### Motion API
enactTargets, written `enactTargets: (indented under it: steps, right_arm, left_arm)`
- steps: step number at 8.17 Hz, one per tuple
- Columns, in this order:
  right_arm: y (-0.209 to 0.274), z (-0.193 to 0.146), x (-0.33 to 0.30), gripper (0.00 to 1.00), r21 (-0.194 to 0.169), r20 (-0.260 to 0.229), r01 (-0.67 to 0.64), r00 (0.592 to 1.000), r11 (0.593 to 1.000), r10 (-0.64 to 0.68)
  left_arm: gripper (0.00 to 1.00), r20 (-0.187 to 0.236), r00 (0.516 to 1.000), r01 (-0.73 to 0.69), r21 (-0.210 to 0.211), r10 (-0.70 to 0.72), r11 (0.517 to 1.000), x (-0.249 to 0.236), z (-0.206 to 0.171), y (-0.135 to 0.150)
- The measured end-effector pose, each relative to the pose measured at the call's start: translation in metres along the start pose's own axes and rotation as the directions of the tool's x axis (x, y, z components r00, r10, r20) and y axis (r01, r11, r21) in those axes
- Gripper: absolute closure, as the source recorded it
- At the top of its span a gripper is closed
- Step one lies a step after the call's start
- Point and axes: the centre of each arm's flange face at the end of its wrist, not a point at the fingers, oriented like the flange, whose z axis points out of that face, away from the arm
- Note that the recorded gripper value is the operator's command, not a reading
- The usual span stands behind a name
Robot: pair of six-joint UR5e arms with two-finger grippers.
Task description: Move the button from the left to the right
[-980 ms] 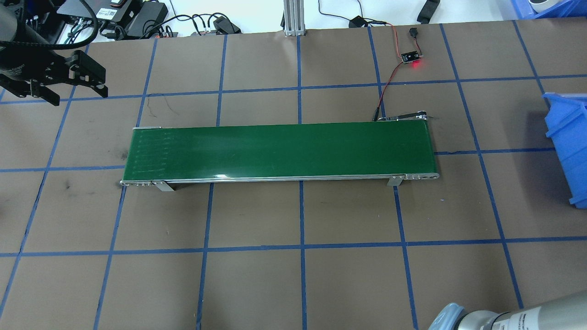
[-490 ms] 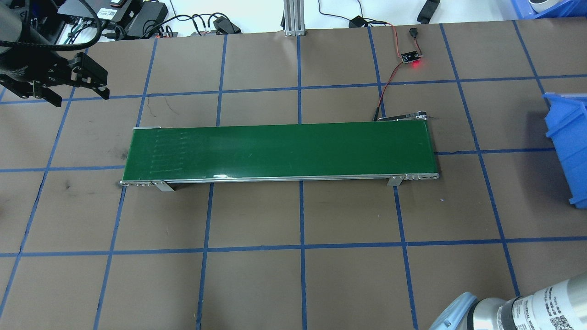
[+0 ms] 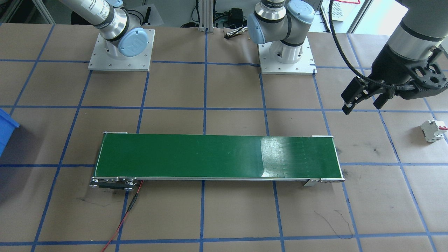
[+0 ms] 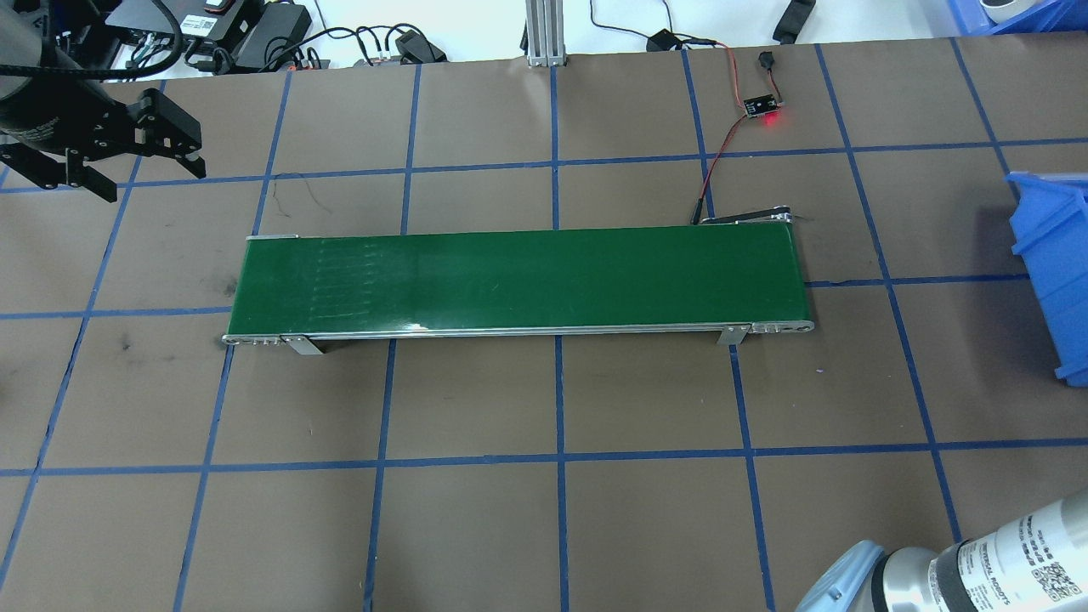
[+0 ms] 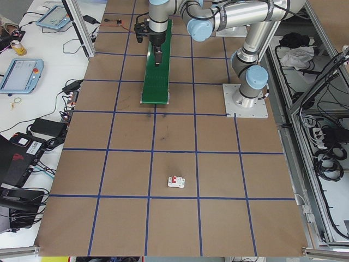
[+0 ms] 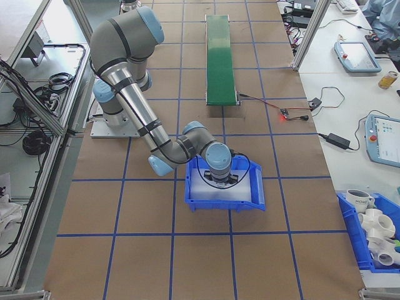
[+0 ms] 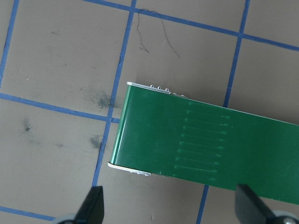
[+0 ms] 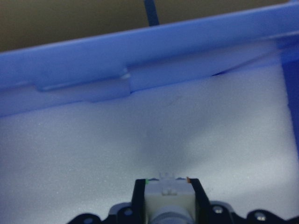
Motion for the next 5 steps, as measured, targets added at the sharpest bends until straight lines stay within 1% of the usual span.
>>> enactTargets:
  steps: [1, 2, 3, 5]
  right_arm:
    - [-0.001, 0.003, -0.002, 0.00, 0.009, 0.009, -0.006, 1.000, 1.000, 0.006]
    - [-0.002, -0.001, -0.003, 0.00, 0.010, 0.009, -0.009, 1.000, 1.000, 0.009]
    - [-0.005, -0.015, -0.003, 0.00, -0.003, -0.007, -0.016, 1.000, 1.000, 0.016]
    - [-0.020, -0.072, -0.007, 0.00, -0.045, -0.057, -0.054, 0.997, 0.998, 0.051]
  left_arm:
    - [0.00, 0.000, 1.000, 0.027, -0.001, -0.027, 1.000, 0.001, 0.001, -0.001]
    - [0.00, 0.005, 1.000, 0.022, 0.001, -0.022, 1.000, 0.002, 0.000, -0.001]
    - [0.00, 0.019, 1.000, -0.001, 0.002, 0.001, 1.000, 0.002, -0.003, 0.002]
    - [0.00, 0.022, 0.999, -0.024, -0.018, 0.025, 1.000, 0.005, 0.003, 0.005]
